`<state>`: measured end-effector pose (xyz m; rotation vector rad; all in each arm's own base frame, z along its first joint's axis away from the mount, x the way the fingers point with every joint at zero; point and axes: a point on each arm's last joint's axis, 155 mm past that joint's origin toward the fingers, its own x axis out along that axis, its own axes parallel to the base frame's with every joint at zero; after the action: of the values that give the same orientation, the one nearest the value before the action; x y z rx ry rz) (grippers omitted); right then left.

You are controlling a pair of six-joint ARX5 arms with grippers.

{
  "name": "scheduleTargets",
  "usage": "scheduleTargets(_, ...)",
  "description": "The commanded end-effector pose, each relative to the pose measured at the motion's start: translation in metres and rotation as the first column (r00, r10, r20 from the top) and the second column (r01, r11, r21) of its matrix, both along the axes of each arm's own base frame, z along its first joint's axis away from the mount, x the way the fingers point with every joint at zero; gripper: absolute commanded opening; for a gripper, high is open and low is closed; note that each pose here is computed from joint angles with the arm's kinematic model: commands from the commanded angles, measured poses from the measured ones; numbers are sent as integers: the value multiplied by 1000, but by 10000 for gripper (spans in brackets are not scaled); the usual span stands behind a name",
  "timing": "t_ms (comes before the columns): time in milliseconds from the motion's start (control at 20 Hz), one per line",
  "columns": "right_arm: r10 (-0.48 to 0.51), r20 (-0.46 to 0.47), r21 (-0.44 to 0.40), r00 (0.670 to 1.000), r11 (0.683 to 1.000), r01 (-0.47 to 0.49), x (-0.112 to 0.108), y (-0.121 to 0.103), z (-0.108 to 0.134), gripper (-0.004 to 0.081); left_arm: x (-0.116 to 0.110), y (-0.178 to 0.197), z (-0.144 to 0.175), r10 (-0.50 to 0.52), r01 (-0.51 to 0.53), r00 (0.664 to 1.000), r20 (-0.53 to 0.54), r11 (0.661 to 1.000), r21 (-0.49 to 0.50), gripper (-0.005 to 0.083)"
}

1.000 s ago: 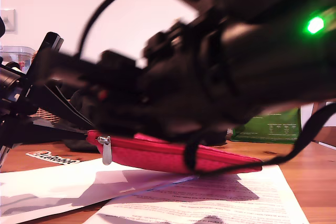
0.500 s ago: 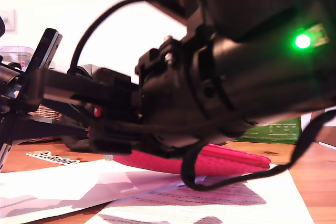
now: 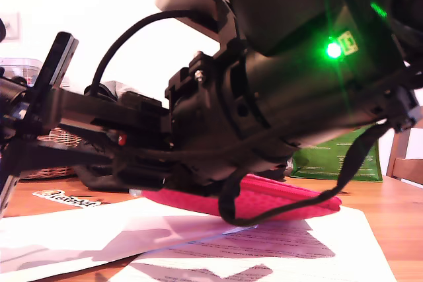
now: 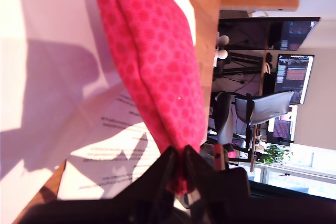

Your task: Open the zipper in the zip bag in front of you

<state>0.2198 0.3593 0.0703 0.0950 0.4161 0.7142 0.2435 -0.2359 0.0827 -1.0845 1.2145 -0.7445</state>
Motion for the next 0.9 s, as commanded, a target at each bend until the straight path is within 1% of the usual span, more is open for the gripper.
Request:
scheduleTargets(0, -9, 1, 12, 1000, 1000, 9, 4, 1, 3, 197, 2, -2, 5, -8, 8, 1000, 13, 1000, -15, -19)
scheduleTargets(250, -32, -3, 12, 999, 999, 32, 13, -4, 3, 194, -1, -3, 7, -26, 26, 1000, 9, 999, -27, -19)
scheduleTargets(350, -30, -4, 13, 1000, 999, 30, 13, -3, 3, 193, -1, -3, 7, -26, 26, 1000, 9, 999, -27, -19)
scheduleTargets(550, -24, -9, 10, 1000, 1000, 24, 12, -2, 2, 134, -1, -3, 7, -26, 26, 1000, 10, 999, -27, -19)
scheduleTargets(650, -13, -13, 12, 1000, 1000, 13, 11, 0, 2, 133, -1, -3, 7, -26, 26, 1000, 10, 999, -26, -19)
scheduleTargets(750, -10, -14, 13, 1000, 1000, 11, 11, 0, 2, 104, -1, -3, 7, -26, 26, 1000, 10, 999, -27, -19)
scheduleTargets(850, 1, -16, 16, 1000, 1000, -1, 9, 2, 3, 103, -1, -3, 7, -26, 26, 1000, 10, 999, -27, -19)
